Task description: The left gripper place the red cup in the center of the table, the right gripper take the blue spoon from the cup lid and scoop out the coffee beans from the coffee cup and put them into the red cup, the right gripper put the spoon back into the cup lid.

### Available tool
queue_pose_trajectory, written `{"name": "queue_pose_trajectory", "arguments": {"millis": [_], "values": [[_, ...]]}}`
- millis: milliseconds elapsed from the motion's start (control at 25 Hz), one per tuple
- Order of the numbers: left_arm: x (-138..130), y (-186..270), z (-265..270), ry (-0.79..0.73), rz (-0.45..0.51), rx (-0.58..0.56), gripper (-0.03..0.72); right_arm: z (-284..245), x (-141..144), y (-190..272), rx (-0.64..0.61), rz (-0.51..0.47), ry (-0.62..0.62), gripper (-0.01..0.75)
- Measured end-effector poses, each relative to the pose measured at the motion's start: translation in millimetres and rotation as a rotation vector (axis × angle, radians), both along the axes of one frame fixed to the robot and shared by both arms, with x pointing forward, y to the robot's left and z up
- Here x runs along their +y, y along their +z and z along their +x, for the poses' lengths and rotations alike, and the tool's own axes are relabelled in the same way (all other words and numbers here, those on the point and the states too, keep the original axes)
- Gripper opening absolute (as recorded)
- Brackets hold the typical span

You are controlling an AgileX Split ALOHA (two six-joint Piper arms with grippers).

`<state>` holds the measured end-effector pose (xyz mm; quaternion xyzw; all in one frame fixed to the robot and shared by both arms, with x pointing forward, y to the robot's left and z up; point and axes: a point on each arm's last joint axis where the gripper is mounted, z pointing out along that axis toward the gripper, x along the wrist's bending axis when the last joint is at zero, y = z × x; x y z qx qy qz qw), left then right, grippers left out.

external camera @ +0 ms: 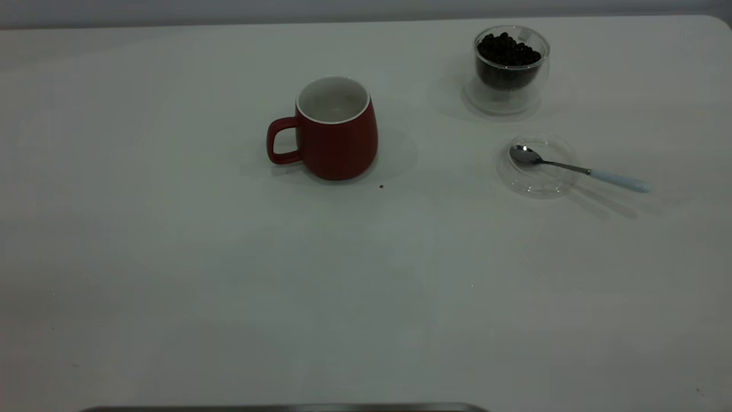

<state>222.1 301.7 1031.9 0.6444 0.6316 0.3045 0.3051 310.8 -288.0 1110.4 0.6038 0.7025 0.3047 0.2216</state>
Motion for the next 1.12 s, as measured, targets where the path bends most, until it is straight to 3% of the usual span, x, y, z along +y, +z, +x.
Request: {"name": "queue_pose_trajectory", "arguments": {"millis": [200, 440, 720, 880, 1120], "values": [[0.0, 0.0, 0.0, 0.0, 0.0, 0.0, 0.587, -31.4, 6.4, 5.0, -0.116, -0.102, -0.036, 0.439], [0.0, 0.0, 0.0, 0.001, -0.001, 0.0, 0.587, -54.7, 12.1, 6.1, -0.197, -0.081, -0.108, 0.438], [0.0, 0.0, 0.0, 0.001, -0.001, 0.0, 0.587, -57.2, 8.0, -11.3, -0.114, -0.013, 0.043, 0.438], [0.0, 0.0, 0.0, 0.001, -0.001, 0.0, 0.587, -47.7, 3.3, -45.3, -0.01, -0.028, 0.059, 0.438], [0.0, 0.0, 0.0, 0.001, -0.001, 0.0, 0.587, -42.2, 1.7, -64.9, 0.028, -0.055, 0.064, 0.438]]}}
